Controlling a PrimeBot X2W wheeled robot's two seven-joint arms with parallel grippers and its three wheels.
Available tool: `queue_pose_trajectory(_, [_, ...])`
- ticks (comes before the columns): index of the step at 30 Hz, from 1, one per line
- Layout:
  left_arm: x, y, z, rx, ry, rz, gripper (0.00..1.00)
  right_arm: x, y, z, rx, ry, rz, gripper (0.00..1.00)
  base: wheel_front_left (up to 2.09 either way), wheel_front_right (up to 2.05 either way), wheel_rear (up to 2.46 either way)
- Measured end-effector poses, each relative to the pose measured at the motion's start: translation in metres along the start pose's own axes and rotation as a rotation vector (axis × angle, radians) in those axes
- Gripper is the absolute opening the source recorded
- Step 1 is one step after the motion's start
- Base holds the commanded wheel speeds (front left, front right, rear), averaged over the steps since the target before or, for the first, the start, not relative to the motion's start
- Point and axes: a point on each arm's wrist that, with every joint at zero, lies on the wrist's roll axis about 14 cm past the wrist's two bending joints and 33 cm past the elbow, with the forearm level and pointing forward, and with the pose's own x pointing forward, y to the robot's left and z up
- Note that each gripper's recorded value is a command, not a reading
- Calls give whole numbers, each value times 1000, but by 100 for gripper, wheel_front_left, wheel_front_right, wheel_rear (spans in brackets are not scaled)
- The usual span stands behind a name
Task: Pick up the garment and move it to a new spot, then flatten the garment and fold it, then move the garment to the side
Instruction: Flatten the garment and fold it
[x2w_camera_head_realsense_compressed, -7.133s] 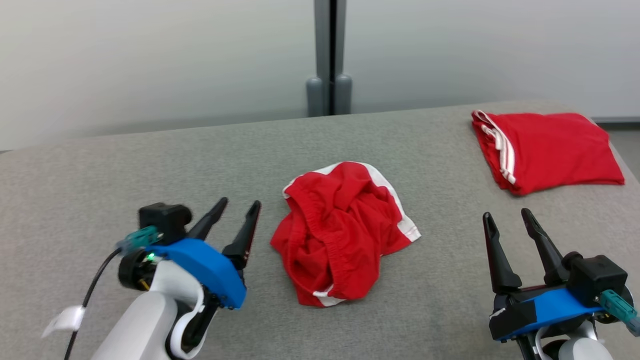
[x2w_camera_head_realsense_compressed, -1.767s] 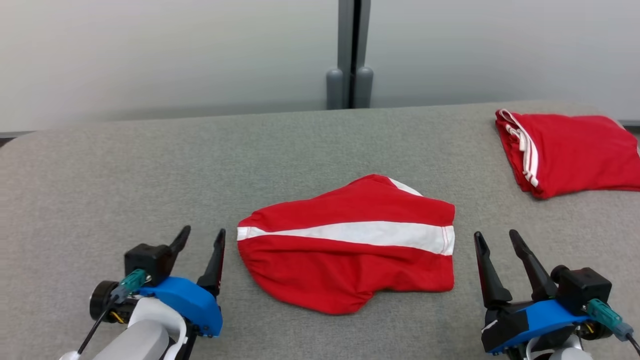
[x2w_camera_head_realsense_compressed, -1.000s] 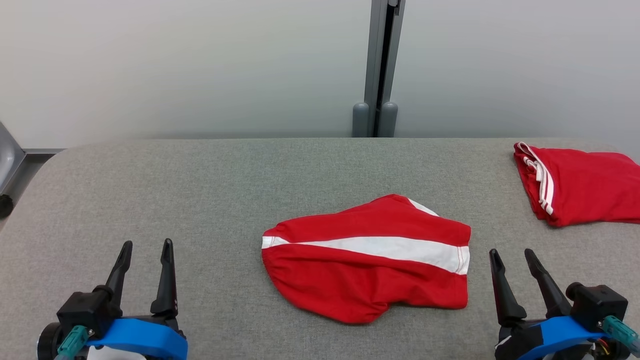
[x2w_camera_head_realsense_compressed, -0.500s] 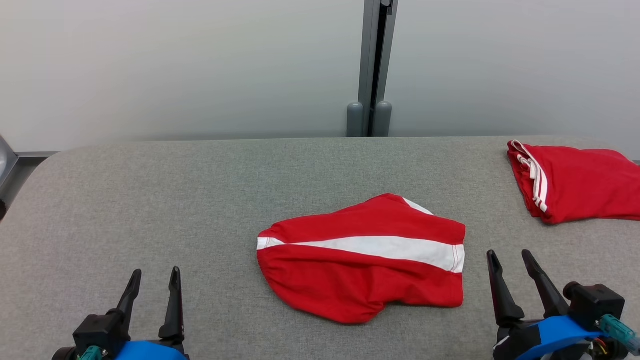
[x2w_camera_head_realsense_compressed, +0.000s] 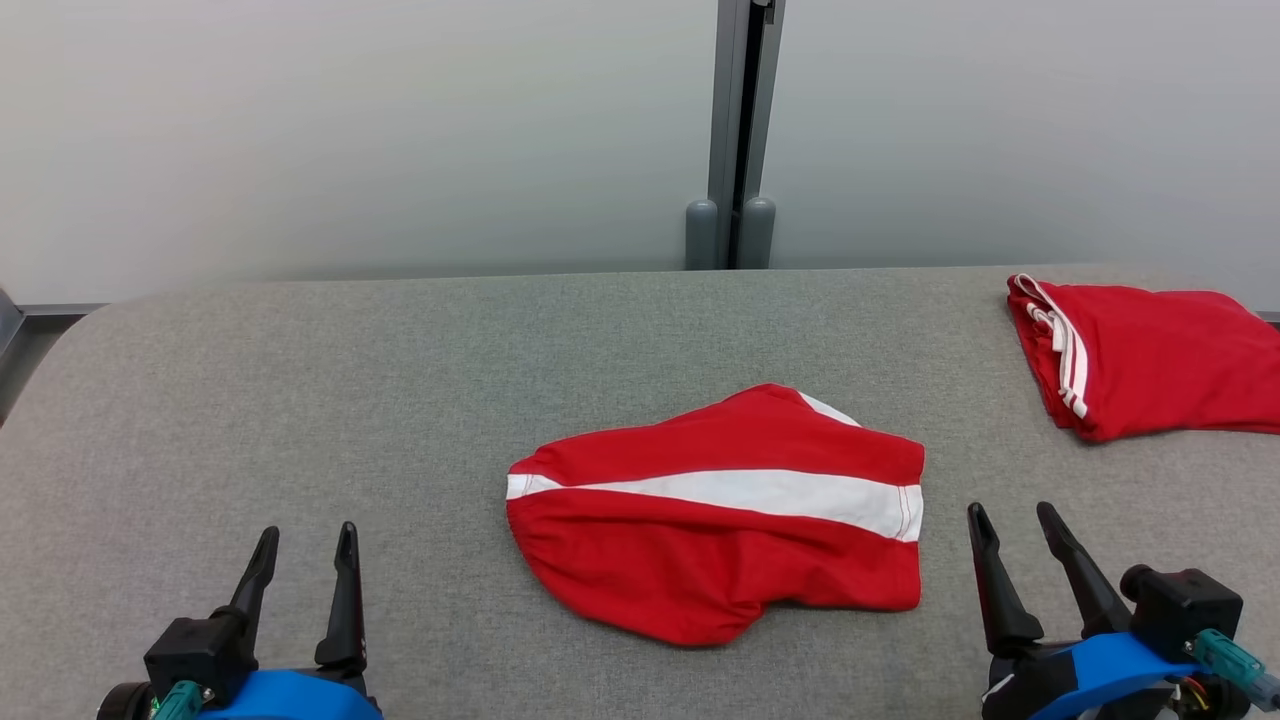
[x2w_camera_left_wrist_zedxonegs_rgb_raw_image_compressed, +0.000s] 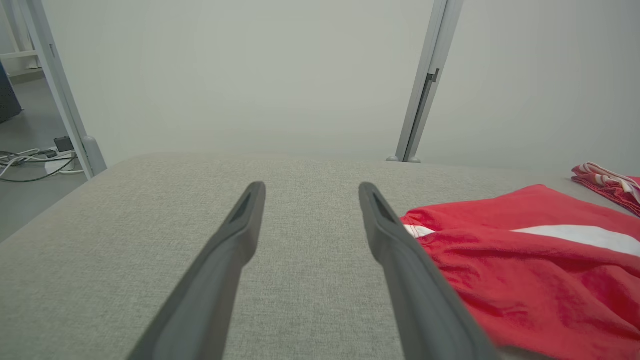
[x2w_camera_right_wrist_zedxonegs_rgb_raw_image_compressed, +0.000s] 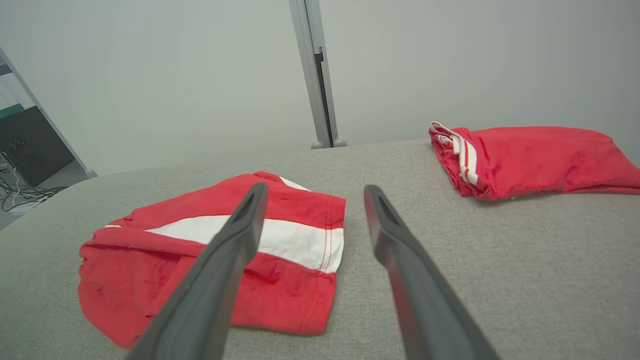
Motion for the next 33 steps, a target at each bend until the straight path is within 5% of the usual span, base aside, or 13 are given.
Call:
queue_pose_trajectory(15, [12,-13,-6,-24,42,-57,100,8,-1,-2,-4,22,0,100,0,0,0])
queue_pose_trajectory(33, [83,-86,-82,-154,509,-240,100,56,-17,-32,23,329,-30,100,0,0,0])
